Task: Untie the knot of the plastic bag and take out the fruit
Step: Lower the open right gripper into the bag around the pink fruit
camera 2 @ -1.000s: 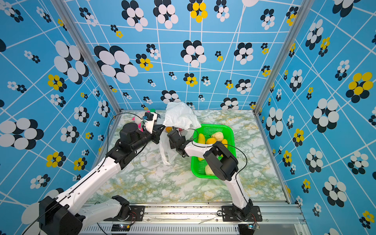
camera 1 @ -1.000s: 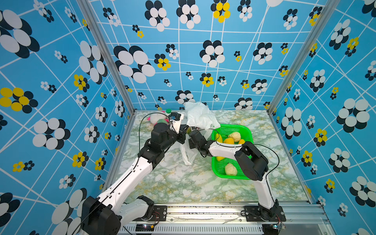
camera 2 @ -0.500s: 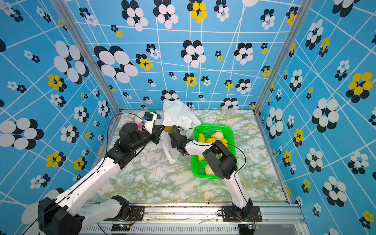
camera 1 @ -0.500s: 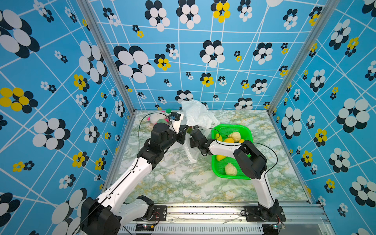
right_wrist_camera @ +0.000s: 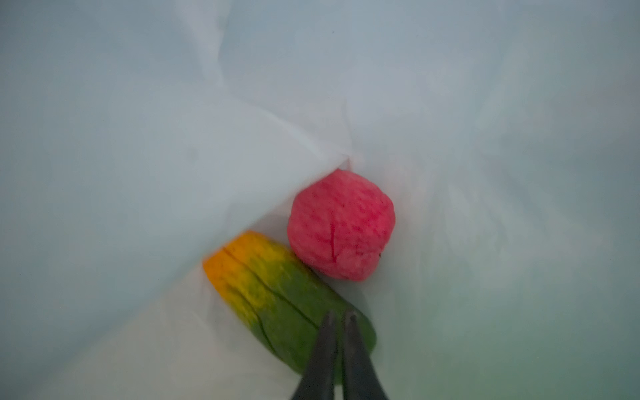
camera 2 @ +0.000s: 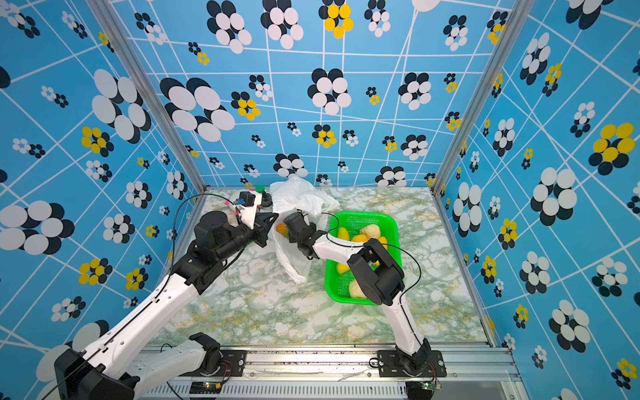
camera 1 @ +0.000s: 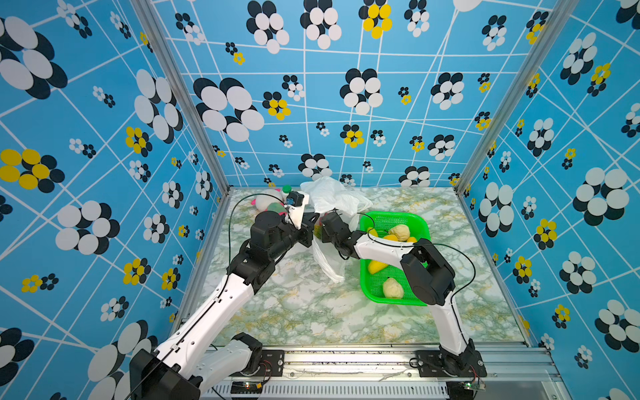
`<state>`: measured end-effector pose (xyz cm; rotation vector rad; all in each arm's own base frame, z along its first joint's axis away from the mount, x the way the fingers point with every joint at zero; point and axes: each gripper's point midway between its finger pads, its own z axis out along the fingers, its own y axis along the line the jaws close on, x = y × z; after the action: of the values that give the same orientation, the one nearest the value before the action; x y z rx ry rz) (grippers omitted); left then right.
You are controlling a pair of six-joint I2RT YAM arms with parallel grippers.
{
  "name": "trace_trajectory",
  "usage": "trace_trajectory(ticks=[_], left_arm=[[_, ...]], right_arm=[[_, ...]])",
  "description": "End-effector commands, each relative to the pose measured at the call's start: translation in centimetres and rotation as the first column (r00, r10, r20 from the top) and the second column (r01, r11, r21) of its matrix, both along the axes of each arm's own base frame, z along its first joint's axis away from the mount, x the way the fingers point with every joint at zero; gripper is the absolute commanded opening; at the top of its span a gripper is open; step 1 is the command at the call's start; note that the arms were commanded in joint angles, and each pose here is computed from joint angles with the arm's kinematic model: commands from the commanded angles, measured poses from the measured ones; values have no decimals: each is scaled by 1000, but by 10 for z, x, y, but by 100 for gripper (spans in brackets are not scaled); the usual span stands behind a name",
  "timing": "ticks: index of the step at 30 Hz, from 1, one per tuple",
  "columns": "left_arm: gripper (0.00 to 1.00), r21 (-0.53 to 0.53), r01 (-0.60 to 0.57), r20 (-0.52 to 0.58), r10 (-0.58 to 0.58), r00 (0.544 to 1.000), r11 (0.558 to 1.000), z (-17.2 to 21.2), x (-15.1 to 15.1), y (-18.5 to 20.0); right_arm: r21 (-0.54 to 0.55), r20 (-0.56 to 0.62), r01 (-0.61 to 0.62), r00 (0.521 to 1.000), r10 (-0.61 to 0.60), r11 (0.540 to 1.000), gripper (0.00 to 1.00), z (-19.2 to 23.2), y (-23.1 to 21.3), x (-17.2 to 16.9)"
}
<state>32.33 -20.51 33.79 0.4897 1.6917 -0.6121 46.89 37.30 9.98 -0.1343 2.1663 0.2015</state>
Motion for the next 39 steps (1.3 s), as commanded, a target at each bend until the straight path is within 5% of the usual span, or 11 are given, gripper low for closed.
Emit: trace_trajectory(ticks=[1,7,14,21,26,39], left_arm=[[0,-6,11,-17,-11,1000,1000,-2,-4,-2],[0,-4,17,-18,-17,1000,1000,-3,0,-5],[0,-1,19,-22,-19,1000,1000,-5,1,-7],[0,-1,14,-19,-14,1000,1000,-6,0,-5],[0,5,16,-20,-16,1000,1000,-7,0,-5],[0,13,8,-18,-8,1000,1000,-8,-1,-3]], right_arm=[[-120,-78,56,995,-66,991,25,-33,-15,-6],[-80,-142,-53,989,41,995,47,-52,8,-10],[-66,-193,-90,978,76,994,84,-67,15,-16],[1,-243,-189,952,184,982,98,-72,40,-21],[98,-196,-295,931,309,950,99,-59,62,-39],[130,-66,-457,881,468,880,86,-14,88,-101]])
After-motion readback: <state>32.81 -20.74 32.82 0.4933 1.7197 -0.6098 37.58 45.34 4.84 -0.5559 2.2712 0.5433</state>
